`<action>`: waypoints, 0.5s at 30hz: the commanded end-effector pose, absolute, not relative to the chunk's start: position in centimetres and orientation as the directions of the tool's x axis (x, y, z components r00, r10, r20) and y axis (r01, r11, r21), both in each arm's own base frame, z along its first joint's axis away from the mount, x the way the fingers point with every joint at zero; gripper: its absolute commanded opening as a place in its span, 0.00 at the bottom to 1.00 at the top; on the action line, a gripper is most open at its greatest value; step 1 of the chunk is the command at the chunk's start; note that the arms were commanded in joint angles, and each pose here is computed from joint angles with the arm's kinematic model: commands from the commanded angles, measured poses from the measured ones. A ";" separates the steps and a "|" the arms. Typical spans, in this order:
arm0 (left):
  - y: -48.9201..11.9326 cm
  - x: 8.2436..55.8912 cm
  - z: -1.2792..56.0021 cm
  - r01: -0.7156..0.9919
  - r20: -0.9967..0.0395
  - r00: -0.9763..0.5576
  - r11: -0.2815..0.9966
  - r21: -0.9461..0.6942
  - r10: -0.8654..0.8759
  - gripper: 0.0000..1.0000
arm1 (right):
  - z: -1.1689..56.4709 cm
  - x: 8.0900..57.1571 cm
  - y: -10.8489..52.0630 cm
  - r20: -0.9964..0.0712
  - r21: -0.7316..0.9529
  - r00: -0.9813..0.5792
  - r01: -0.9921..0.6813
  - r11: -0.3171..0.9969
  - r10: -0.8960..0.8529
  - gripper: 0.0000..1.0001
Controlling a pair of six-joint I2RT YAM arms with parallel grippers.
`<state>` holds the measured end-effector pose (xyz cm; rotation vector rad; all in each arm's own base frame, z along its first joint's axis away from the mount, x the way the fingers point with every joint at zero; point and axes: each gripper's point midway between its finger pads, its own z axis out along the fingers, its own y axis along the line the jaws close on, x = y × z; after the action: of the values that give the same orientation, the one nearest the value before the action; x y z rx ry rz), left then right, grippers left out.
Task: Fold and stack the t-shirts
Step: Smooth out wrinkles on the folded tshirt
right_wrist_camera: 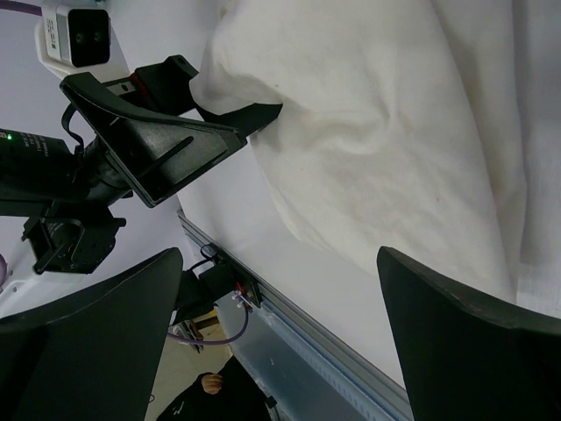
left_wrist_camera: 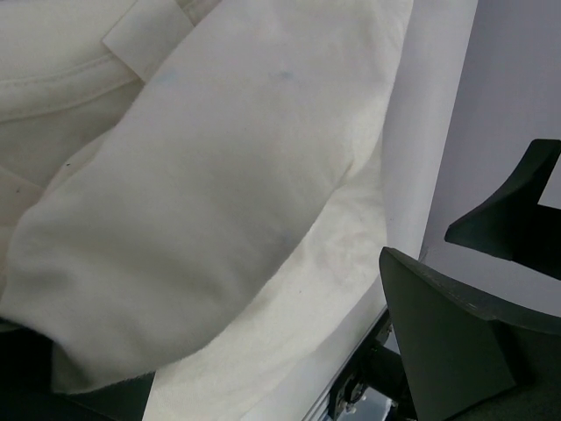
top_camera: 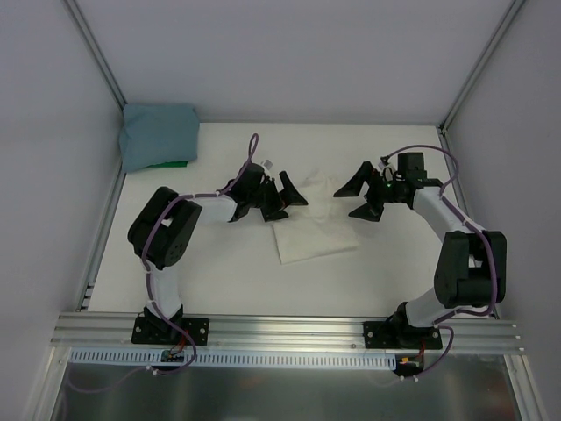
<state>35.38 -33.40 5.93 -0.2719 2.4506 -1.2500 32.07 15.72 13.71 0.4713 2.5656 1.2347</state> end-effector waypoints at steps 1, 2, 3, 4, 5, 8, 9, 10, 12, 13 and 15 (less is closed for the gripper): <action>-32.6 33.3 5.8 0.006 -0.236 -0.930 0.631 -0.776 -0.282 0.99 | 14.7 31.4 15.7 -0.135 0.787 -0.918 0.129 0.604 0.372 1.00; -33.0 33.7 7.1 0.031 -0.253 -0.927 0.617 -0.787 -0.277 0.99 | 14.7 31.4 15.6 -0.134 0.786 -0.918 0.131 0.604 0.374 0.99; -33.3 33.8 8.4 0.055 -0.270 -0.924 0.602 -0.797 -0.272 0.99 | 14.7 31.4 15.6 -0.134 0.786 -0.918 0.132 0.605 0.374 0.99; -33.5 33.8 9.3 0.069 -0.271 -0.927 0.589 -0.805 -0.261 0.99 | 14.6 31.4 15.7 -0.133 0.785 -0.918 0.132 0.605 0.373 1.00; -34.0 34.1 10.8 0.098 -0.290 -0.922 0.571 -0.815 -0.256 0.99 | 14.6 31.4 15.6 -0.131 0.786 -0.918 0.134 0.604 0.374 0.99; -34.4 34.6 14.4 0.157 -0.334 -0.908 0.536 -0.830 -0.252 0.99 | 14.6 31.3 15.7 -0.131 0.784 -0.919 0.133 0.606 0.371 1.00; -34.5 34.6 15.8 0.183 -0.356 -0.901 0.524 -0.832 -0.249 0.99 | 14.6 31.4 15.7 -0.134 0.784 -0.919 0.130 0.607 0.370 1.00; -34.6 34.6 16.5 0.197 -0.366 -0.897 0.520 -0.831 -0.246 0.99 | 14.4 31.4 15.6 -0.129 0.782 -0.920 0.135 0.608 0.371 0.99; -34.7 34.9 18.5 0.240 -0.408 -0.883 0.525 -0.816 -0.232 0.99 | 14.3 31.5 15.6 -0.127 0.782 -0.919 0.138 0.608 0.372 1.00; -34.6 35.2 19.0 0.248 -0.419 -0.878 0.529 -0.812 -0.232 0.99 | 14.2 31.4 15.7 -0.124 0.782 -0.921 0.139 0.607 0.370 1.00; -34.6 35.5 20.1 0.270 -0.442 -0.869 0.536 -0.800 -0.223 0.99 | 14.0 31.5 15.6 -0.120 0.782 -0.920 0.143 0.607 0.372 0.99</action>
<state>35.80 -34.16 15.23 -0.0956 2.3683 -1.2887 31.83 15.58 13.64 0.4541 2.5718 1.2187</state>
